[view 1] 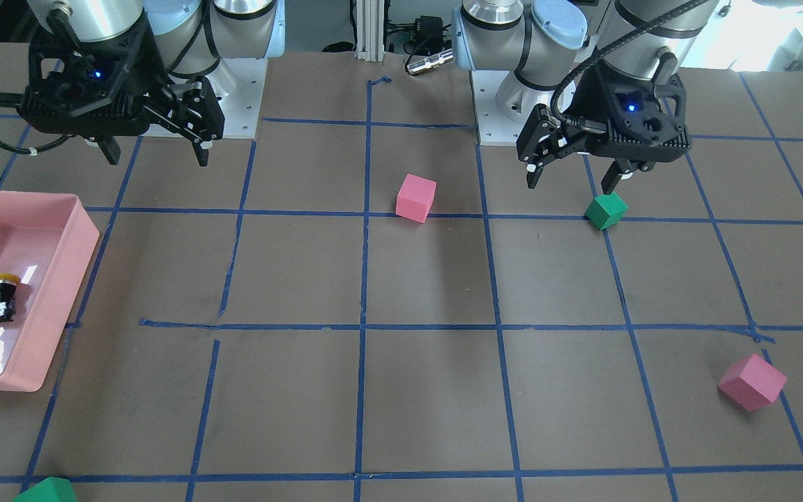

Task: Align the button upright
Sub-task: 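Move the right gripper over the pink tray toward the button switch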

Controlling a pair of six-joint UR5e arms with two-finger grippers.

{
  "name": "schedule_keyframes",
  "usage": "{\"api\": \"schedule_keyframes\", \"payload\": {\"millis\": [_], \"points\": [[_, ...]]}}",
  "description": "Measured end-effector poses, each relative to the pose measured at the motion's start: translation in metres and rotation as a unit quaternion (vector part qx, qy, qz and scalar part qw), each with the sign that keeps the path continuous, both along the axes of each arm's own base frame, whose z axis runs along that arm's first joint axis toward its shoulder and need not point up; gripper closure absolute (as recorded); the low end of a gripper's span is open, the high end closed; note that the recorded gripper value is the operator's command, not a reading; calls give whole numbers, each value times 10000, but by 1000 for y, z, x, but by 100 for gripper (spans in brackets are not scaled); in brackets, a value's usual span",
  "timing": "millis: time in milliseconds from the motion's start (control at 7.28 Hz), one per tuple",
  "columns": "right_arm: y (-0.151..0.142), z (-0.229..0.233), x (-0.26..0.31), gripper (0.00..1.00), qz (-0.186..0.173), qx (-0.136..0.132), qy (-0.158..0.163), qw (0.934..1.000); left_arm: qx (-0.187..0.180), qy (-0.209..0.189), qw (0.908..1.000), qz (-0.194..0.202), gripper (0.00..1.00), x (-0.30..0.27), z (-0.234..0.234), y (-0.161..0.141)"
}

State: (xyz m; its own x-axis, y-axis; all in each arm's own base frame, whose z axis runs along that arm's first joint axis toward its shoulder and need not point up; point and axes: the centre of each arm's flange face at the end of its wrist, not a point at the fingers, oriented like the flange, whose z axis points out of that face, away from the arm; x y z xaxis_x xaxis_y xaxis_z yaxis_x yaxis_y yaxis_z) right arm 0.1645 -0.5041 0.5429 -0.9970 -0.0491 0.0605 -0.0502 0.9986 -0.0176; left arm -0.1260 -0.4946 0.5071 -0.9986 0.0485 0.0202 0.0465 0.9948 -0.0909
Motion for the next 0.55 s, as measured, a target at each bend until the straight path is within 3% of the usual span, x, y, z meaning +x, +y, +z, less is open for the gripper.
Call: {"api": "schedule_keyframes", "payload": {"millis": [549], "points": [[-12, -1, -22, 0, -131, -96, -5, 9999, -7, 3, 10000, -1, 0, 0, 0, 0]]}}
